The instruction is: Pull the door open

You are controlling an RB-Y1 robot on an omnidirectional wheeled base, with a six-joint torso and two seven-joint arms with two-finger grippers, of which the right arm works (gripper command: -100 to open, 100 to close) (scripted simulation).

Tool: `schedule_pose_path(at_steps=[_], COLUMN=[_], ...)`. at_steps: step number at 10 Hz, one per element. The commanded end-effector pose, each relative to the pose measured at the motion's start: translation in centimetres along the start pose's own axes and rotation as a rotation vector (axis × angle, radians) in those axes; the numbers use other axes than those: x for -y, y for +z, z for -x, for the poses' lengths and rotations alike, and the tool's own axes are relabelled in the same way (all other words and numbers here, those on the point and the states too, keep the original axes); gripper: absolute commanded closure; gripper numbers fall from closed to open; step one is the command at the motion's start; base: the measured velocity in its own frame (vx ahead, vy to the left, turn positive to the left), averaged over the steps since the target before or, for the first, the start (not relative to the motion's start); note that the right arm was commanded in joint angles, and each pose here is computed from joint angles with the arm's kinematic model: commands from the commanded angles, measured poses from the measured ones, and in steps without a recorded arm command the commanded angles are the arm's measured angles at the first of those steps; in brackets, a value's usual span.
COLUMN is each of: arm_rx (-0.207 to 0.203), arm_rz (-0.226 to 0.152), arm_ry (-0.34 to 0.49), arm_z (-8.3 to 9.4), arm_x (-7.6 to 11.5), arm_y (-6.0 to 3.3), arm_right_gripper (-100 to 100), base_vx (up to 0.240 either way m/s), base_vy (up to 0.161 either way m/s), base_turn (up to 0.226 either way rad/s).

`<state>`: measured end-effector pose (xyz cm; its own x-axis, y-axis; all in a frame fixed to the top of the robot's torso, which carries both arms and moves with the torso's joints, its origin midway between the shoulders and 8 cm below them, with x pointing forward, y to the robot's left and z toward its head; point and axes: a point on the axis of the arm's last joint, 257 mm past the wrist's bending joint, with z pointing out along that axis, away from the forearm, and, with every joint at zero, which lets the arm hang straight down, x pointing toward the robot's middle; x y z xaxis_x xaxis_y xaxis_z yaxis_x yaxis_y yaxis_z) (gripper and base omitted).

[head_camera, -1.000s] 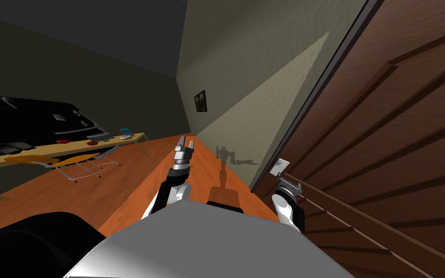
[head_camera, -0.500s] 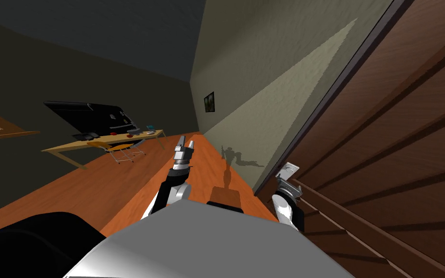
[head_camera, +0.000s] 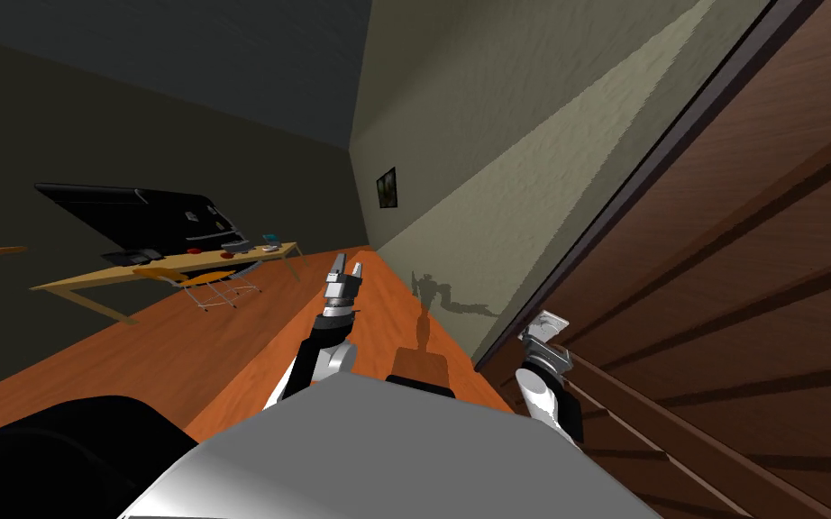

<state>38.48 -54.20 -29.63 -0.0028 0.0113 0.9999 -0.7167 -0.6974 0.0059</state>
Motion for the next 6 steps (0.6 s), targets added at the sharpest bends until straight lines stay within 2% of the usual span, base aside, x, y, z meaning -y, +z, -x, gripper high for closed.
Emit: schedule_pose_path(at_steps=[1,6], arm_rx=[-0.001,0.0], arm_rz=[-0.006,-0.026], arm_ry=[0.002,0.004], arm_z=[0.0,0.1], arm_x=[-0.7,-3.3], arm_y=[0.41,1.7], arm_right_gripper=[-100,-100], base_vx=[0.099,0.113], base_vy=[-0.033,-0.03], base_turn=[-0.034,-0.04])
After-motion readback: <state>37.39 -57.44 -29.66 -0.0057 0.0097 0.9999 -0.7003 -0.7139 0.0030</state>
